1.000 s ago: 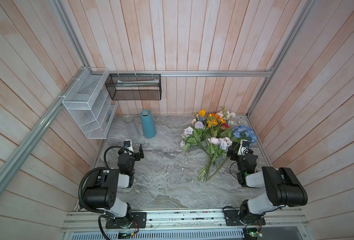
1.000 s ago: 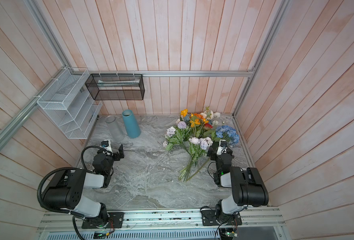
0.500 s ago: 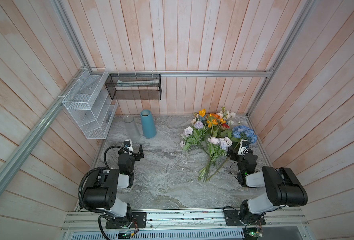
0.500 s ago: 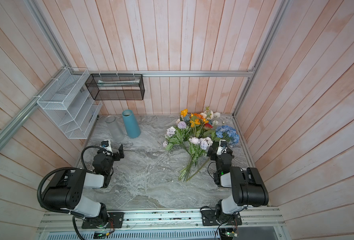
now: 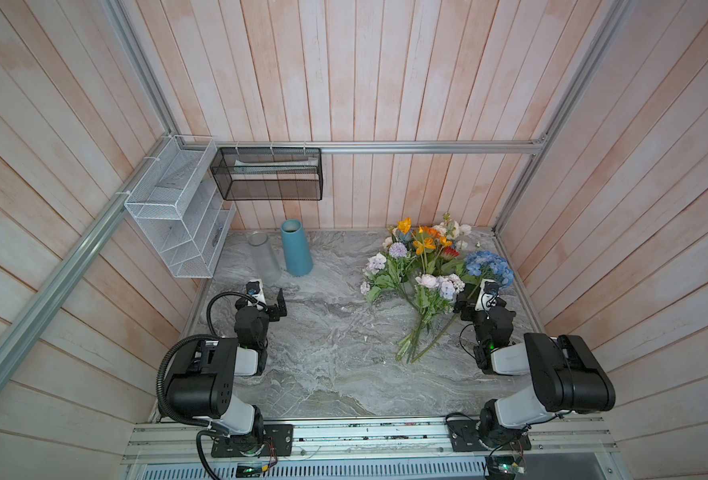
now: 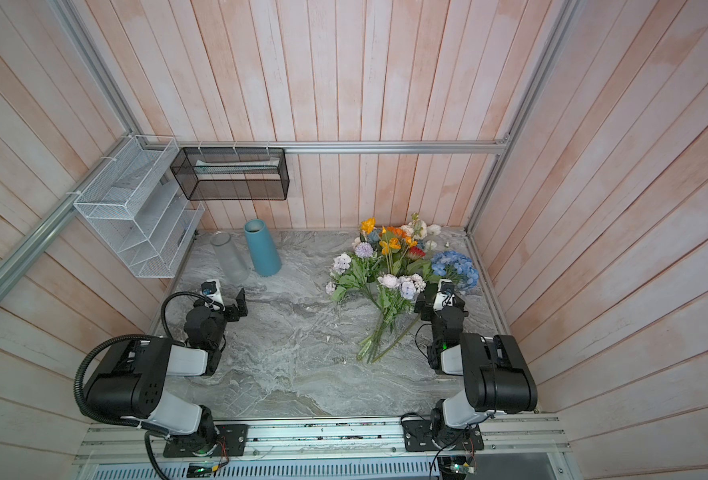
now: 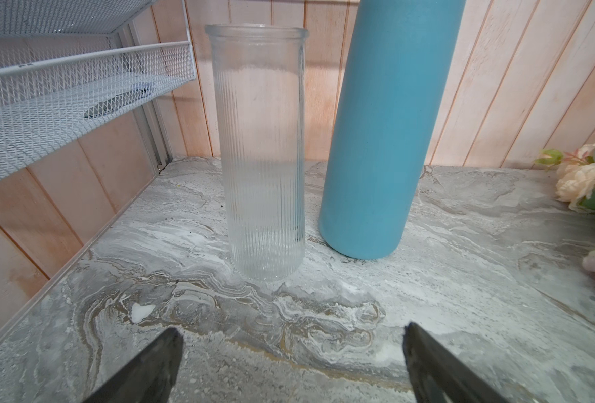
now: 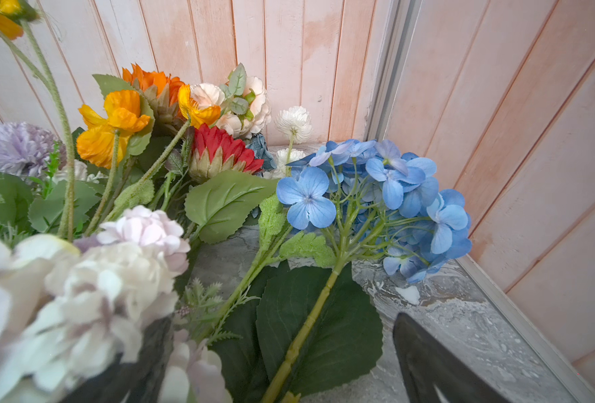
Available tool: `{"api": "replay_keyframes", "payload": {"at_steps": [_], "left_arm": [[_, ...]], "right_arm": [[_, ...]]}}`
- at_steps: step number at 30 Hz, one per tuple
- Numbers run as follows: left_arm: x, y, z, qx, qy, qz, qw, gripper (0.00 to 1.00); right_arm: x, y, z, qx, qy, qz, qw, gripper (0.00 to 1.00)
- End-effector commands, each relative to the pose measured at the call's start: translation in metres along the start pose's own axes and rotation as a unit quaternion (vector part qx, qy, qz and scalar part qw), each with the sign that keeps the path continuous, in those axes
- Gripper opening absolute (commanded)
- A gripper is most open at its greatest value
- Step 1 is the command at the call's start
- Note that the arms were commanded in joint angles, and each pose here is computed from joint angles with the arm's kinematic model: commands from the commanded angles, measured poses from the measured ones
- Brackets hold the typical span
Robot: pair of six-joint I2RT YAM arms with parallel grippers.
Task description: Arrange the flowers into the vase
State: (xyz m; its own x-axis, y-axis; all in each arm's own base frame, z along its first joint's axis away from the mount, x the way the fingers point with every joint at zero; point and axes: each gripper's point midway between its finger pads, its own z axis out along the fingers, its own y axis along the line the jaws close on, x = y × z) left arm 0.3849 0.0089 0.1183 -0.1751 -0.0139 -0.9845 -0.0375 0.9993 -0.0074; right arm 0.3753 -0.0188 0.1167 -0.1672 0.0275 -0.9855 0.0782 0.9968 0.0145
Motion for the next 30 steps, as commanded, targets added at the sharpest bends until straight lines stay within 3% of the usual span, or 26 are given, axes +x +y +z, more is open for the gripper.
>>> {"api": "replay_keyframes", "payload": {"at_steps": [1,8,16,23,30], "left_arm": [[-0.018,-0.001,0.001,-0.003,-0.02,-0.001,1.0,1.0],[-0.049,-0.004,-0.018,-0.045,-0.018,-0.01,0.999,1.0],[-0.091,-0.06,-0.01,0.023,-0.025,-0.036,0.999,1.0],[-0.13,-0.089,0.029,0.022,-0.043,-0.05,0.998,1.0],[-0.14,-0.089,0.086,-0.05,-0.04,-0.046,0.997,1.0]], "right_arm": [[-0.019,0.003,-0.001,-0.005,-0.021,-0.002,1.0,0.97],[-0.045,-0.003,0.0,0.026,-0.001,0.018,1.0,0.96],[-0.083,0.002,-0.01,0.015,-0.007,0.09,0.996,0.97],[-0.119,0.021,-0.016,-0.037,-0.017,0.138,0.99,0.98],[-0.146,0.034,-0.019,-0.072,-0.02,0.149,0.986,0.98]]}}
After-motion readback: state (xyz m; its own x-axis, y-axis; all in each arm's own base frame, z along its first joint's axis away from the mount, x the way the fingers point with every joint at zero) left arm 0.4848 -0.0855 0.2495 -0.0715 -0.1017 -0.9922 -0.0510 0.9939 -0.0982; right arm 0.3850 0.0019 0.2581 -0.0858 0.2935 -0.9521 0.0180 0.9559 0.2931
